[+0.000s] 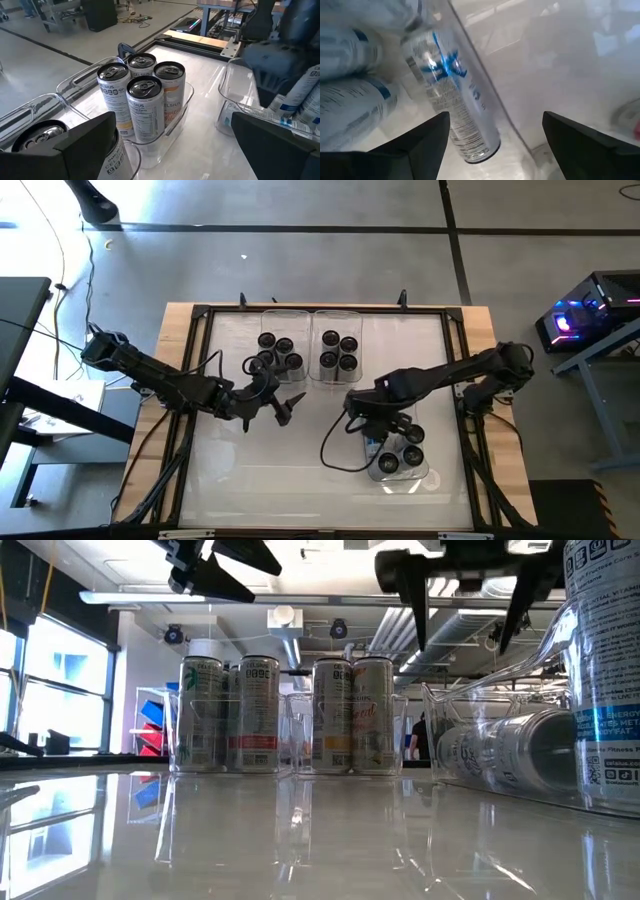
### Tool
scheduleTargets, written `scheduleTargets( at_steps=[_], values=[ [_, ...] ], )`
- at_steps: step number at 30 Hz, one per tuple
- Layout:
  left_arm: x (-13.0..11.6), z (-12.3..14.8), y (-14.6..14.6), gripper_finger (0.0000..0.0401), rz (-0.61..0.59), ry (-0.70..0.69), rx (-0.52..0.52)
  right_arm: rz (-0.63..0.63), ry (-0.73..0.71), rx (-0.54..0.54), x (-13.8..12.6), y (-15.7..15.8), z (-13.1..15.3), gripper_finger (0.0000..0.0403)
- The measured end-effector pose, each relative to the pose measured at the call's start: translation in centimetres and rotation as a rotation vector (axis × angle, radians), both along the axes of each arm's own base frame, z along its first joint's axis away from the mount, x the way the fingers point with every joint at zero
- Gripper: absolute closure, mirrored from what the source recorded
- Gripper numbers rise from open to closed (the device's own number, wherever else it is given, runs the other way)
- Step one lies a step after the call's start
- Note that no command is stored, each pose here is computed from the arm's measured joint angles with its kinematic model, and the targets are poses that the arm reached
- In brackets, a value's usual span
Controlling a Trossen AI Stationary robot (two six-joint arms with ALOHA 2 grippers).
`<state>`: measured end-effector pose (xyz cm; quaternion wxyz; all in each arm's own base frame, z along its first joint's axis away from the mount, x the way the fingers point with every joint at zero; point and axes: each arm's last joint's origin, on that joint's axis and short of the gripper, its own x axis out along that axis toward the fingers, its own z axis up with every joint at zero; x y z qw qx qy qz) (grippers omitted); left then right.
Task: Sort soda cans
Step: Adjust the blue soda cans in the bottom right transparent bin
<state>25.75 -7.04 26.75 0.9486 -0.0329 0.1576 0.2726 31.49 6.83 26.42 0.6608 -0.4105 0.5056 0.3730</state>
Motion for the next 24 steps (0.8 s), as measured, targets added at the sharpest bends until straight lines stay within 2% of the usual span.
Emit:
scheduleTargets(
  at_steps=[5,10,16,24],
  values=[
    [0.0,0.0,0.0,0.0009,-0.002,0.002,0.005,-0.009,0.014,0.002,-0.1,-0.6,0.3,0.0089],
    [0.0,0.0,0.0,0.0009,-0.003,0.003,0.007,-0.031,0.082,-0.003,-0.6,-2.2,-1.7,0.0089],
    [0.0,0.0,0.0,0.0009,-0.004,0.007,0.011,0.035,0.156,0.007,-1.7,-2.5,-4.1,0.0089],
    [0.0,0.0,0.0,0.0009,-0.005,0.006,0.014,0.056,0.081,0.009,-1.3,-2.4,-4.7,0.0089]
  ],
)
